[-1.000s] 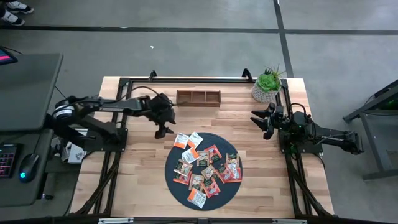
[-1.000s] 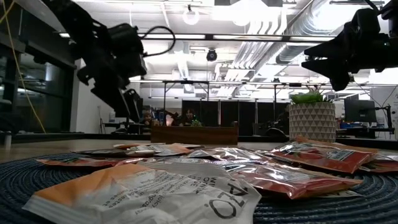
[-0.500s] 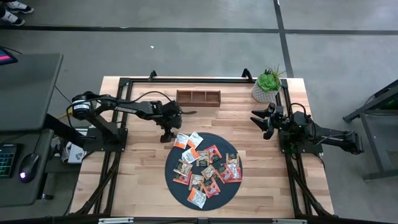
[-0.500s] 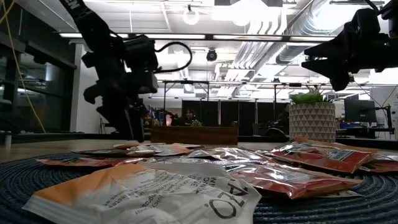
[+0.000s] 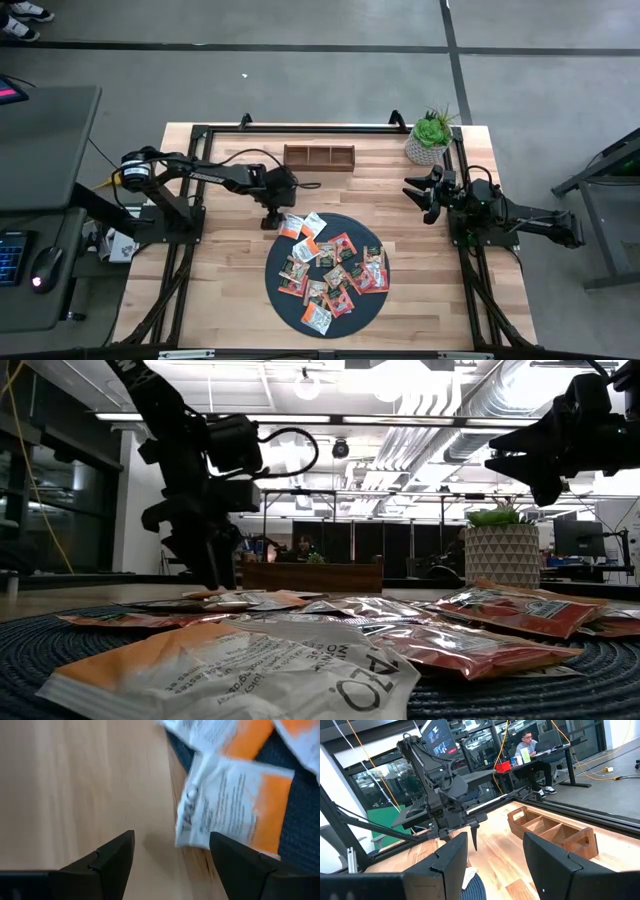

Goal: Pick & Place Tea
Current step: Put the white tea bag into the left section of the wooden organizer

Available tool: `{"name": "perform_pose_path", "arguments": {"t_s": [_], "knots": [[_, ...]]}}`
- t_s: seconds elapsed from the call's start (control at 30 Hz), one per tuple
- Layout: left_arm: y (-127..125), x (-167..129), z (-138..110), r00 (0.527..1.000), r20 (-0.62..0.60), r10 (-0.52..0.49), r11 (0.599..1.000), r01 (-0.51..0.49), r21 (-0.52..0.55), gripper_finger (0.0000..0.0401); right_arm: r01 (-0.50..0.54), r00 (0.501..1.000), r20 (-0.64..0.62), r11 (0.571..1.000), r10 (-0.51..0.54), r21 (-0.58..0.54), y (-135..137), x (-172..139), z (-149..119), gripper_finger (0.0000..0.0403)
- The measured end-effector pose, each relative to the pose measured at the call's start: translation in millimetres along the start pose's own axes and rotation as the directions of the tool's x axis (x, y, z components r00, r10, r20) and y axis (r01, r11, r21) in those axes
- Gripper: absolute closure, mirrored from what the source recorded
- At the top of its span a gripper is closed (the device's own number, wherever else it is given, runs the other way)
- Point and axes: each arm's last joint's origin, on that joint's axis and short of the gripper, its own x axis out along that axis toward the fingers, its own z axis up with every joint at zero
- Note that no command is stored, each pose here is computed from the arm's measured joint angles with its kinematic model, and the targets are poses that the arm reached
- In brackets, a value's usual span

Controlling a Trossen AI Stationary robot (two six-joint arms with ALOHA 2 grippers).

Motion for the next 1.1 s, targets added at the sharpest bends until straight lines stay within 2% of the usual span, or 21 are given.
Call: {"name": "perform_pose_path", "arguments": {"t_s": [0.47,0.87,1.1], "knots": [[1.7,9.3,-0.8,1.000,-0.007,-0.026,1.000,0.026,-0.006,0.0149,0.000,1.000,0.000,1.000,0.000,0.000,0.0,0.0,-0.1,0.0214],[2.7,9.8,-0.3,1.000,-0.003,-0.010,1.000,0.010,-0.008,0.0253,0.000,1.000,0.000,1.000,0.000,0.000,0.0,0.0,0.0,0.0214],[3.1,10.3,0.8,1.000,0.013,0.000,0.999,0.001,-0.040,0.0282,0.000,1.000,0.000,1.000,0.000,0.000,0.0,0.0,0.1,0.0214]]}}
